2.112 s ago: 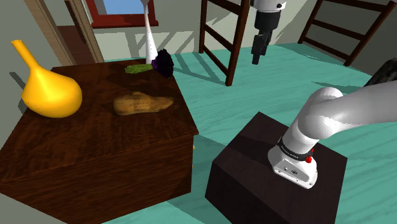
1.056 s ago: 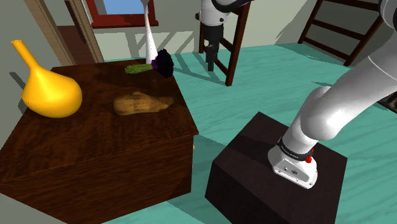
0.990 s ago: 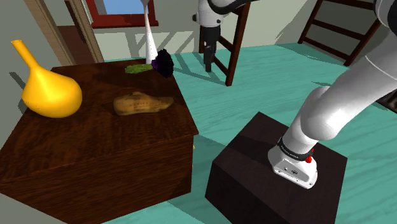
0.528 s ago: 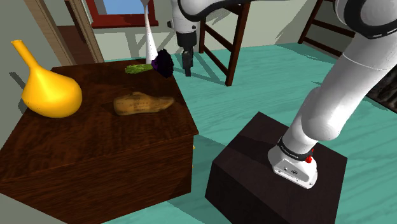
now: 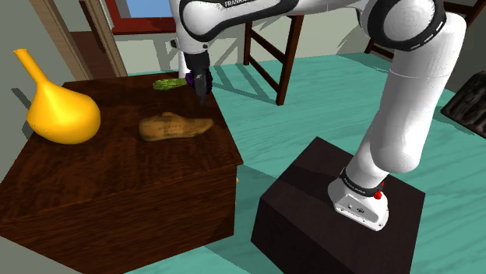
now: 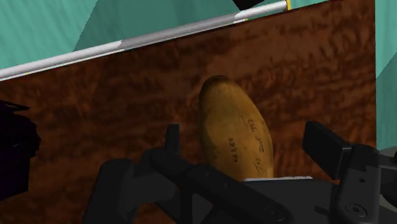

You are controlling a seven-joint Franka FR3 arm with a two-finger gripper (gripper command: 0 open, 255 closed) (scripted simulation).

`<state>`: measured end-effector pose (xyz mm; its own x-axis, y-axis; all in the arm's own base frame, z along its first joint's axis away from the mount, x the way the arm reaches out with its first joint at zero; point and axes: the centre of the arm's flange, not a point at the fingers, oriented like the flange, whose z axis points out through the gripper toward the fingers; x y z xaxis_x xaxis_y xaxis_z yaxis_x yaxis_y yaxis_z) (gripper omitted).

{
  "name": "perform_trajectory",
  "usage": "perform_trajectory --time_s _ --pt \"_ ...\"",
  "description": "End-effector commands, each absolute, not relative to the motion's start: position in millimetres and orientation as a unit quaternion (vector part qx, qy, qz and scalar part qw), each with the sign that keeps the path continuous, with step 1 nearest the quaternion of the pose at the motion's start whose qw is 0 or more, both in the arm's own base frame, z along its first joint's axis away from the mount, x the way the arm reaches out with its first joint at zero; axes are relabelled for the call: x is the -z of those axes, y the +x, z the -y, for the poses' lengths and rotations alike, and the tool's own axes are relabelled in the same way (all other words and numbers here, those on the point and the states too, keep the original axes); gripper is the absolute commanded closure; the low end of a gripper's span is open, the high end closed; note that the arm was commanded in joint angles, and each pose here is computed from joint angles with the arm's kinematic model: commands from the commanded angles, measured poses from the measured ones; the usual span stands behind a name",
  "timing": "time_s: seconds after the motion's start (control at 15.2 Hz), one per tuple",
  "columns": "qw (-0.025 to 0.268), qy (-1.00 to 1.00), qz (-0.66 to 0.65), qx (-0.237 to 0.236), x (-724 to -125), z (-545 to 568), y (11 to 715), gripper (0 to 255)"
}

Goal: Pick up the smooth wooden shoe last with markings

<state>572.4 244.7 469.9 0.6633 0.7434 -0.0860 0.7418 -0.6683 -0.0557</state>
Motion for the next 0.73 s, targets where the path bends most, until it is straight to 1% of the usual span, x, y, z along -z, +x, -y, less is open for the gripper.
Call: perform_trajectory --time_s 0.0,0.46,0.66 --pt "0.01 -0.902 0.428 -0.05 -464 -268 586 0" --pt "0.016 -0.865 0.498 -0.049 -439 -349 621 0" --pt "0.016 -0.864 0.5 -0.049 -428 -351 622 0"
